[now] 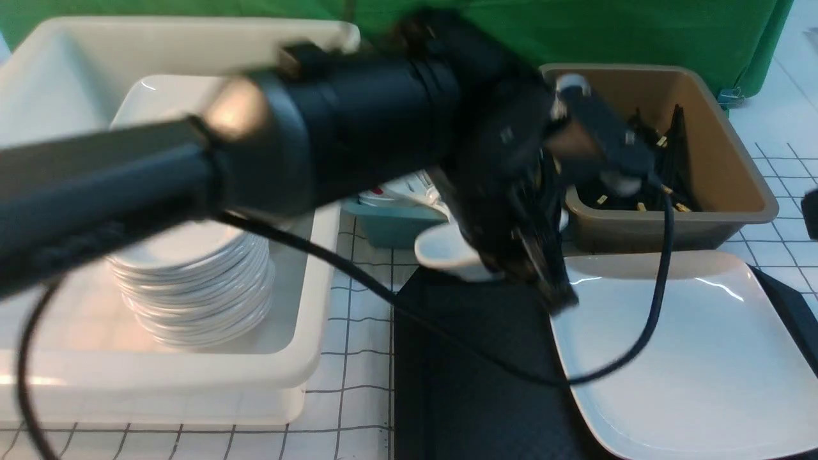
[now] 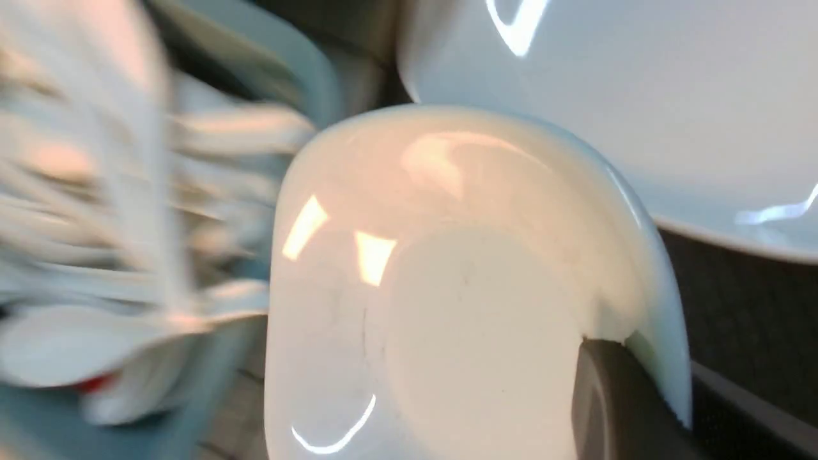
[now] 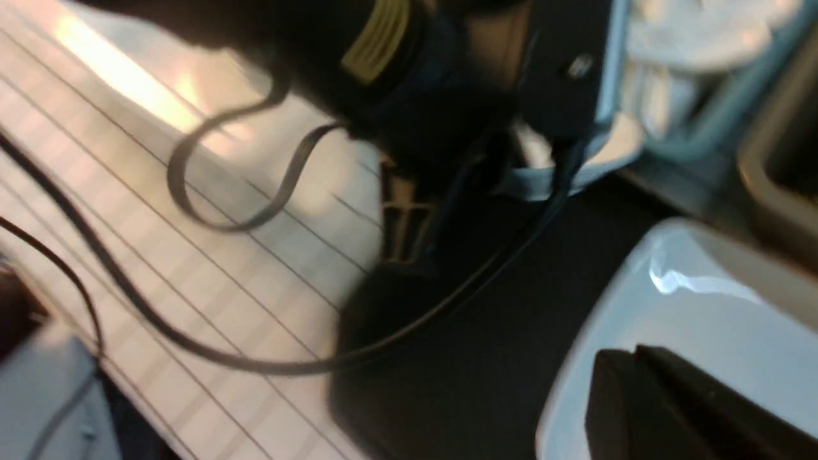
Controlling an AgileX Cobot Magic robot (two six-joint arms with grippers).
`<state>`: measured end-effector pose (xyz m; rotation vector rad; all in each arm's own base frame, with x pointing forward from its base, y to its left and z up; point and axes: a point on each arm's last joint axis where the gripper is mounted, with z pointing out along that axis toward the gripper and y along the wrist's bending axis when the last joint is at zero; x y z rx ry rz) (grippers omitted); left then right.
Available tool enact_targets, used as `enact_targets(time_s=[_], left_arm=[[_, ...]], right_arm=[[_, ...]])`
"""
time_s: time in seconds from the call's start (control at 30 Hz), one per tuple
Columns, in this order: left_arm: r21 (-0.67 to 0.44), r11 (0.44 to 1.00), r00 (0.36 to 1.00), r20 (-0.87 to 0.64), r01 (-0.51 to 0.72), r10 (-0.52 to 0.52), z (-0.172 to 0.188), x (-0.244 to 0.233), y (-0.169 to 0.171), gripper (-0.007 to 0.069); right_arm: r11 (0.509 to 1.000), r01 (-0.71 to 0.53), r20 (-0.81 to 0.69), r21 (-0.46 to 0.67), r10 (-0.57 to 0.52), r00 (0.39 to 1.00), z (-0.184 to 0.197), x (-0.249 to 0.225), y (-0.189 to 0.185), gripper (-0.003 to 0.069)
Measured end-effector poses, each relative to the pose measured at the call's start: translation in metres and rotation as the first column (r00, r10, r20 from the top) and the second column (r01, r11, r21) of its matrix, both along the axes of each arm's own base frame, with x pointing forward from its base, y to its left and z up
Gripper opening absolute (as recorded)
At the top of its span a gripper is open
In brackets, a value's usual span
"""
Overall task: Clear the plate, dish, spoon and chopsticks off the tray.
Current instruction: Use the left arm to put the small plate into the large storage box on the left
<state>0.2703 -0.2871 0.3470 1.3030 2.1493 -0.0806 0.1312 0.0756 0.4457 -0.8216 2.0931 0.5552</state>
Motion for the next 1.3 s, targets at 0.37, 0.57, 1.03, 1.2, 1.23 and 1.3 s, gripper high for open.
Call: enact_targets(time_s=[0.37, 0.57, 1.03, 1.2, 1.23, 1.3], left_arm=[[-0.147, 0.878, 0.881, 0.066, -0.455, 0.468, 0.086, 0.033, 0.157, 0.0009], [-0.019, 0.795, 0.795, -0.047, -0.606, 0.605, 0.034, 0.05, 0.202, 0.0009], [0.059, 0.776, 0.761, -0.157, -0.628, 0.629, -0.019, 0.054, 0.202, 0.0105], [0.011, 0.76, 0.74, -0.22, -0.649, 0.636, -0.014, 0.051, 0.197, 0.038], [0.006, 0.759, 0.738, -0.23, -0.651, 0.634, -0.012, 0.05, 0.197, 0.0408], [-0.044, 0.755, 0.735, -0.272, -0.654, 0.621, 0.001, 0.044, 0.193, 0.0488]], right_arm=[[0.954, -0.278, 0.079, 0.117, 0.27, 0.96, 0.039, 0.029, 0.052, 0.0006], [0.94, -0.339, 0.01, 0.031, 0.339, 0.941, 0.02, 0.055, 0.104, 0.0006], [0.945, -0.328, 0.03, 0.001, 0.327, 0.944, 0.005, 0.074, 0.136, 0.0006], [0.953, -0.3, 0.071, -0.049, 0.303, 0.95, 0.01, 0.071, 0.127, 0.0006], [0.955, -0.29, 0.079, -0.059, 0.294, 0.952, 0.011, 0.071, 0.125, 0.0006], [0.965, -0.238, 0.117, -0.106, 0.25, 0.961, 0.017, 0.068, 0.114, 0.0008]])
